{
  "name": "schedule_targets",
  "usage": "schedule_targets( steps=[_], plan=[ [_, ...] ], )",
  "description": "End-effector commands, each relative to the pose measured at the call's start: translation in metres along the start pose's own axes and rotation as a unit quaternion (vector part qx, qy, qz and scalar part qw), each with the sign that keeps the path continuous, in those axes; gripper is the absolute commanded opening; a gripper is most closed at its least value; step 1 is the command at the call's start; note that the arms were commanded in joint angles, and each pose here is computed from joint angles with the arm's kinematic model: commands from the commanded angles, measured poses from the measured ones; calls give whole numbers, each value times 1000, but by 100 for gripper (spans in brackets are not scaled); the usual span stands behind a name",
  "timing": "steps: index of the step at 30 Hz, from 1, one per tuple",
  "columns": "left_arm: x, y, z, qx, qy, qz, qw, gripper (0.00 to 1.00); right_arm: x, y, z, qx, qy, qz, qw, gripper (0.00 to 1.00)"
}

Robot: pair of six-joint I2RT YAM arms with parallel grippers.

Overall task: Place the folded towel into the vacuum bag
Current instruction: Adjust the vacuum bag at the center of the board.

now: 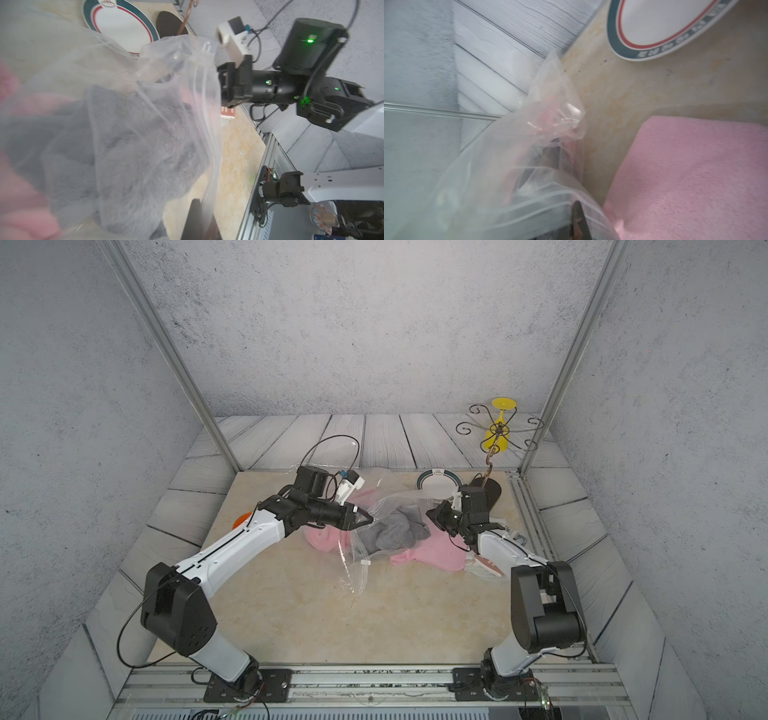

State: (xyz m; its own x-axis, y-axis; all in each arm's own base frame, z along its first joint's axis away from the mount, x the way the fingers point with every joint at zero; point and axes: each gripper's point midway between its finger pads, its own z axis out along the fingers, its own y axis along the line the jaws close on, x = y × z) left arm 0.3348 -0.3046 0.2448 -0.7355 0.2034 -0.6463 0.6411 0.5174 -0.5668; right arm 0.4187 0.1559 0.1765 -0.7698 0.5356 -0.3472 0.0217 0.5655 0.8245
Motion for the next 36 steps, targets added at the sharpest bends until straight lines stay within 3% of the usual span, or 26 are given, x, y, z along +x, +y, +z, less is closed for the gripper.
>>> schedule_targets(
  steps=[1, 5, 13, 16, 20, 23, 27, 29, 32, 36],
  plan=[
    [-2, 20, -13, -40, -9, 1, 999, 0, -9, 63, -26, -94, -1, -14, 995, 0],
    [-8, 22, -21, -46, -22, 0, 999, 0, -11, 76, -38, -97, -6, -34, 995, 0],
    [-14, 42, -20, -84, -25, -25, 996, 0, -19, 164, -74, -263, 3, -72, 962, 0],
    [-26, 37, -26, -89, -28, -8, 996, 0, -24, 182, -82, -294, 0, -70, 953, 0],
    [-67, -6, -62, -72, -61, 73, 993, 0, -32, 180, -78, -270, -9, -72, 960, 0],
    [-97, -55, -100, -25, -88, 130, 987, 0, -37, 174, -76, -230, -15, -88, 969, 0],
    [-122, -96, -143, 33, -126, 168, 977, 0, -41, 180, -82, -209, -27, -121, 970, 0],
    [-123, -94, -145, 24, -129, 172, 976, 0, -42, 181, -85, -203, -32, -131, 970, 0],
    [-115, -55, -125, -31, -113, 137, 984, 0, -40, 170, -82, -176, -32, -132, 975, 0],
    [-84, 0, -85, -66, -95, 55, 992, 0, -34, 118, -71, -73, -37, -105, 991, 0]
  ],
)
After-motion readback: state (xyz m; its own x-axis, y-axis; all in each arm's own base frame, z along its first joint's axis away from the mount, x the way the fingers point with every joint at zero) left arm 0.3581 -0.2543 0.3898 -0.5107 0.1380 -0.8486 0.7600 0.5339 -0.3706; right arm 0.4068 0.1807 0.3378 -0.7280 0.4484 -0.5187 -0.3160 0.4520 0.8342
